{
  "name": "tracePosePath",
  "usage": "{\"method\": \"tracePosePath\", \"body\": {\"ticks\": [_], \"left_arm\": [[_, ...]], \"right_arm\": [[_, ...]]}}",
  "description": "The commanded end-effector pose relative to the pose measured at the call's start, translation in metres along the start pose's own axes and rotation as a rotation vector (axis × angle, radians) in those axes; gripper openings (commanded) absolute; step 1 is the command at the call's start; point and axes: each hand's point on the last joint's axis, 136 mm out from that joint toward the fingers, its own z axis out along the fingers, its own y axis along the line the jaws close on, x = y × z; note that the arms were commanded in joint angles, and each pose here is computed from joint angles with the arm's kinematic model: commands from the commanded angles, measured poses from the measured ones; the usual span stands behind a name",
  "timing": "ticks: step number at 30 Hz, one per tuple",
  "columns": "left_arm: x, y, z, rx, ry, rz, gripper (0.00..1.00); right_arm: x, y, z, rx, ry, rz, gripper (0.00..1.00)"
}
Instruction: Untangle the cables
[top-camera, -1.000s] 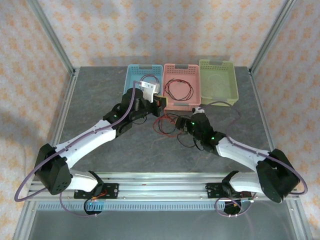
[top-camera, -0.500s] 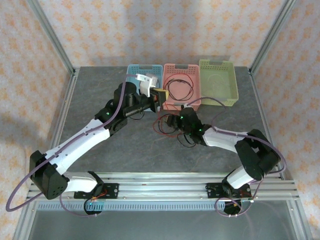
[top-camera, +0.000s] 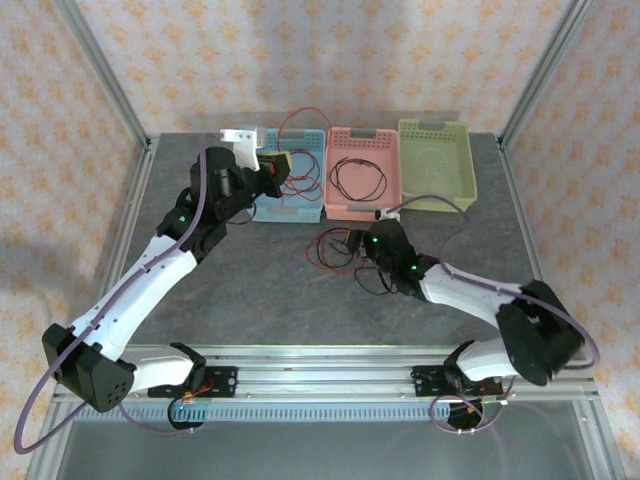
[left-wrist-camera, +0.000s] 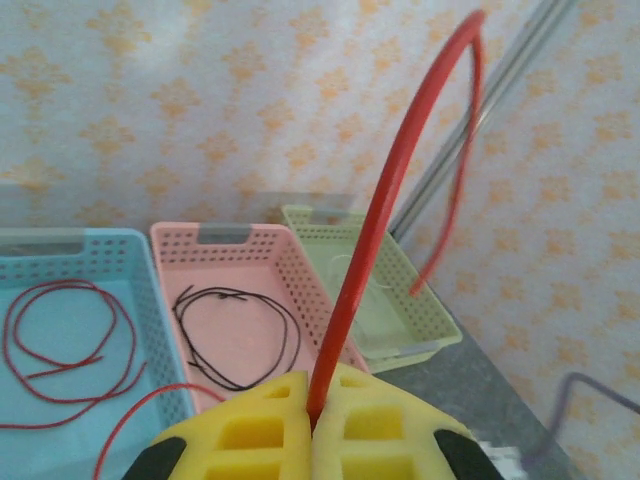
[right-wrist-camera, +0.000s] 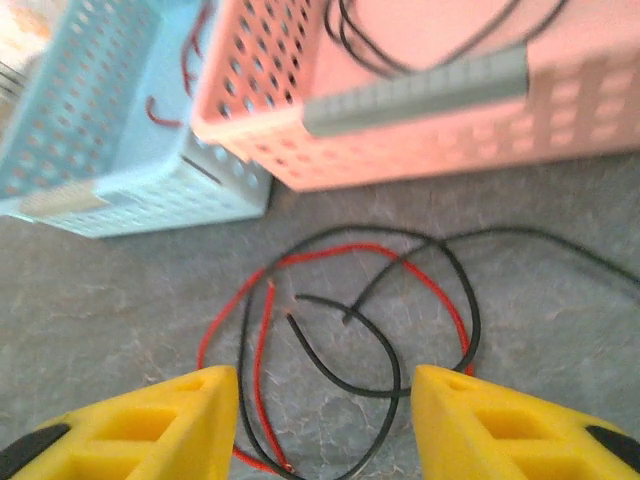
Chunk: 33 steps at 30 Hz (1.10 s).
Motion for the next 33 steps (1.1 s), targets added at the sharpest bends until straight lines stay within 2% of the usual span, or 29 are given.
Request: {"method": "tracePosePath", "body": {"ticks": [1, 6, 14, 23, 33], "left_arm": [[-0.014, 0.012, -0.004, -0.057, -0.032, -0.027, 0.00], [-0.019, 0.041, 0.004, -0.166, -0.065, -0.031, 0.00], [-0.031, 0.067, 0.022, -0.234, -0.103, -0.041, 0.00], [-0.017, 0.100, 0.066, -0.307, -0.084, -0.015, 0.00], [-0.004, 0.141, 0.114, -0.366, -0.065, -0.042, 0.00]], "right_arm": [[-0.026, 0.004, -0.021, 0.020, -0.087, -0.098, 0.49], [-0.052, 0.029, -0.040, -0.059, -0.143, -0.191, 0.49], [-0.101, 0.058, -0.060, -0.100, -0.273, -0.217, 0.49], [-0.131, 0.087, -0.024, -0.211, -0.216, -0.114, 0.48], [-0.150, 0.111, 0.012, -0.231, -0.163, -0.065, 0.48]]}}
